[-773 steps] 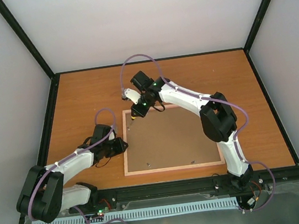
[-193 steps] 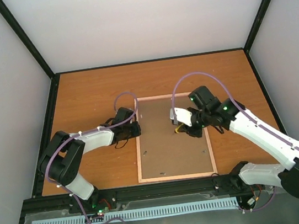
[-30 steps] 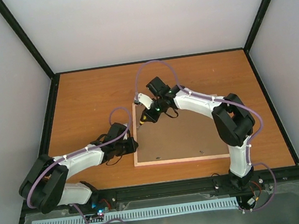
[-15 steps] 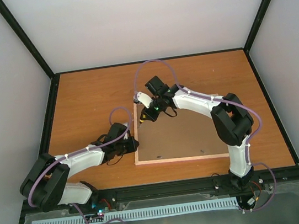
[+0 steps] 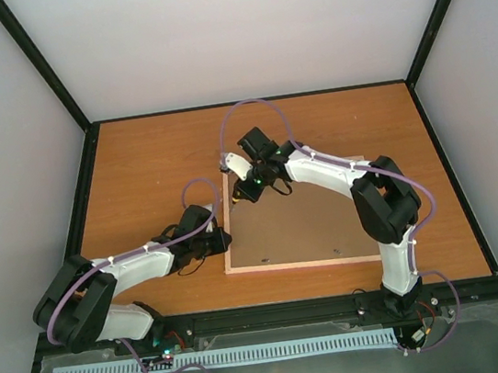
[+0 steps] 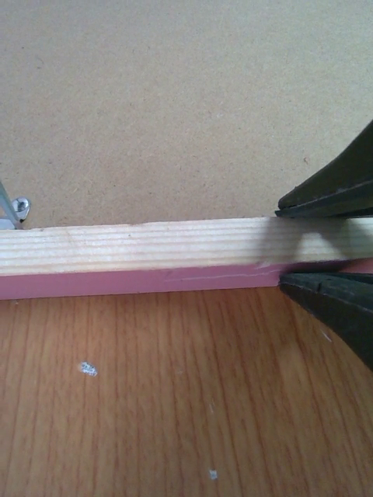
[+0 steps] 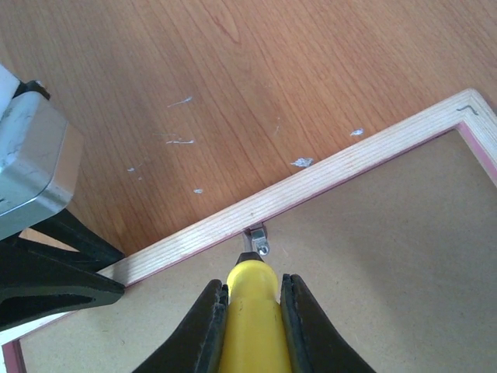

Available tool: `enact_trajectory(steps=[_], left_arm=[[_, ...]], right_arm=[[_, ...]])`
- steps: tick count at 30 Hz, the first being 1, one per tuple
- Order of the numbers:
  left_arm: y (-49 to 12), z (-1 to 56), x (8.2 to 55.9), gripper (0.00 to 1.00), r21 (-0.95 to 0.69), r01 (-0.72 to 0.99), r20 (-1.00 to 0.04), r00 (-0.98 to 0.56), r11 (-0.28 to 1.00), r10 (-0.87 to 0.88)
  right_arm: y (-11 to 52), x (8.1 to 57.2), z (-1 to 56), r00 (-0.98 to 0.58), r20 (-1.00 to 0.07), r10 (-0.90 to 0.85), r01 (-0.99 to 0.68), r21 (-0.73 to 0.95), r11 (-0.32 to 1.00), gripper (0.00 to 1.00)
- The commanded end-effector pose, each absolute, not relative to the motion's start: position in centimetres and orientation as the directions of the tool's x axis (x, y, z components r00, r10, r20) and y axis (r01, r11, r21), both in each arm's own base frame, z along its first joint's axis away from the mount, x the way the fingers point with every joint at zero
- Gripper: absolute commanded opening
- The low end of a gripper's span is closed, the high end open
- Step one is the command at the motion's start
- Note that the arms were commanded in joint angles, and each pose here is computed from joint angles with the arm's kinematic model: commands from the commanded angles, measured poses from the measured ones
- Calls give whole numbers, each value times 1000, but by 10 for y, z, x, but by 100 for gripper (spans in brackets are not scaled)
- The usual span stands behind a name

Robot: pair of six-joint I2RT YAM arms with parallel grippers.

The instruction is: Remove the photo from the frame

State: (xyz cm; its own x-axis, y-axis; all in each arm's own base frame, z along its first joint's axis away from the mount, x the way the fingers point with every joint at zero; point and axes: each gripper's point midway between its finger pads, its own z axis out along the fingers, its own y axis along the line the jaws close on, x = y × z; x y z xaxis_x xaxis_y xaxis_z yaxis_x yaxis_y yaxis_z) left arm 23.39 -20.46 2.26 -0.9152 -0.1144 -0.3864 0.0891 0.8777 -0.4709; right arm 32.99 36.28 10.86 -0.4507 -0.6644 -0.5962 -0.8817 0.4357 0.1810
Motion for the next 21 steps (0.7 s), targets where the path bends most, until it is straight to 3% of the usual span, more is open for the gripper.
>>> enact_trajectory(steps=[1,4,8,16,21], left_arm=[[-194,2,218,1,-442,40,-321,-940,896,-116],[-194,2,217,1,-442,40,-323,-939,896,-117],[-193,1,218,1,-439,36,-323,-939,898,-120],[-194,7,222,1,-433,41,-335,-935,901,-119],[-194,20,225,1,-439,60,-370,-921,896,-119]], right_arm=[[347,353,103,-476,-558,-679,-833,40,551,3],[335,369,136,-457,-626,-632,-774,-70,629,3],[336,369,173,-424,-697,-578,-760,-73,645,3],[347,328,180,-358,-699,-619,-879,28,476,3],[324,311,198,-312,-719,-621,-891,-6,454,3]])
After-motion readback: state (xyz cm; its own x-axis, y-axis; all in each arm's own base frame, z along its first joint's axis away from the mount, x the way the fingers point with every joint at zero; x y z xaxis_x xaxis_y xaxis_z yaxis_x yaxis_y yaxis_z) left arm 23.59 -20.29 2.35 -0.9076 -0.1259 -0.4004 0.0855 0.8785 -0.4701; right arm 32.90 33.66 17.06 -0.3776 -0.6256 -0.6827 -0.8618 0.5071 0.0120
